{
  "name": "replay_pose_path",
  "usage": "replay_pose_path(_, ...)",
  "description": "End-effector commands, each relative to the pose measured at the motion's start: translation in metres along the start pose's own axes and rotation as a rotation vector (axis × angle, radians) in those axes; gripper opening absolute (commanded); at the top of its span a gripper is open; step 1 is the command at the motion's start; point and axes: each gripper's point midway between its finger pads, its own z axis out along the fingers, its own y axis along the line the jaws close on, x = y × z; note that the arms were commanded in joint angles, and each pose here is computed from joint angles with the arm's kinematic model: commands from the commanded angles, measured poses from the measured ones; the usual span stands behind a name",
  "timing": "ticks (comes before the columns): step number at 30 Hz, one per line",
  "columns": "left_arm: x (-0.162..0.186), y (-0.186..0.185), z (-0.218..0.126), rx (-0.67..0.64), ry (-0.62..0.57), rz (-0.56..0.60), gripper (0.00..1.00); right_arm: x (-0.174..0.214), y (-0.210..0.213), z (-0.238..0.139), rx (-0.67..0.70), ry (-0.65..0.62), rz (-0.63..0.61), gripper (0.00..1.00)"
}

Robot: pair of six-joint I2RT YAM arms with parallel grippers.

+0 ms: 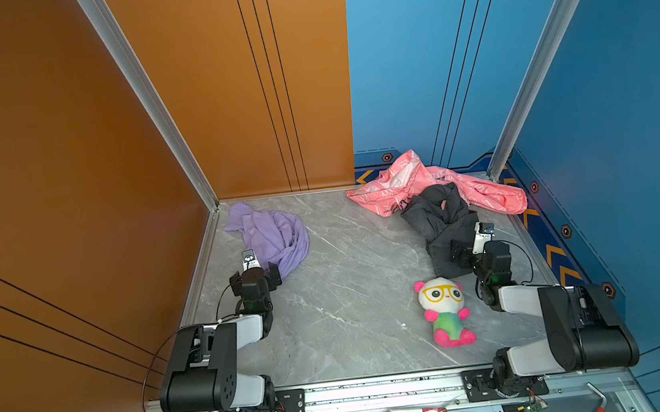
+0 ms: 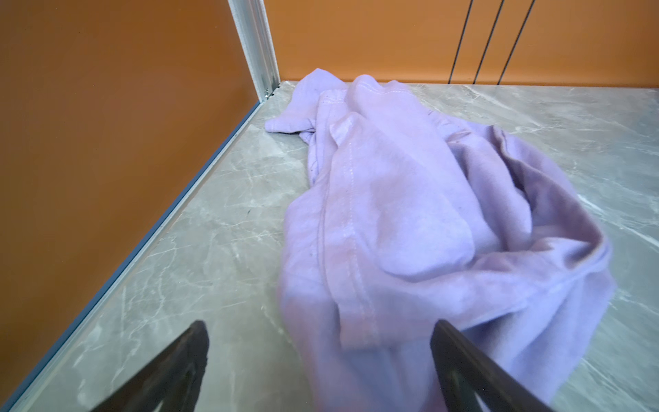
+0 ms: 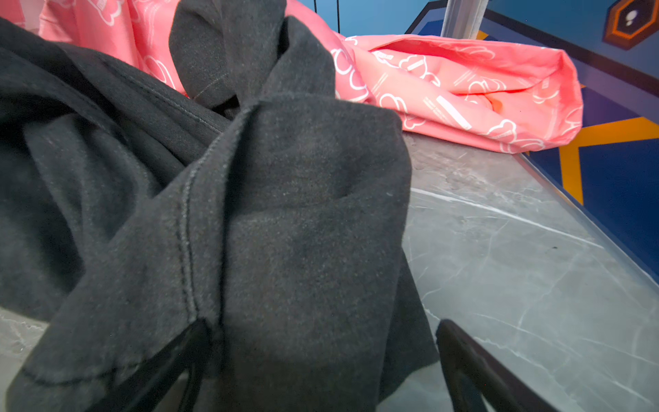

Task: Pick out a specific cloth from the pile

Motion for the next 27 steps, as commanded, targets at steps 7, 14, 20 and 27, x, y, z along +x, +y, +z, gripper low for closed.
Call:
replay_pose_path(7,-0.006,-0.014,0.008,0.052,-0.07,-0.003,0.98,-0.008,0.017,0.008,-0.099,-0.068,-0.053,1.0)
replay_pose_path(14,-0.007,-0.014,0.008,0.039,-0.074,0.006,0.98,-0.007,0.019,0.009,-0.086,-0.055,-0.073,1.0)
replay_pose_path(20,-0.007,-0.015,0.008,0.039,-0.074,0.011,0.98,-0.006,0.022,0.01,-0.08,-0.05,-0.092,1.0)
replay_pose_path(27,-0.008,-0.016,0.008,0.036,-0.075,0.021,0.98,-0.007,0.021,0.01,-0.076,-0.05,-0.088,1.0)
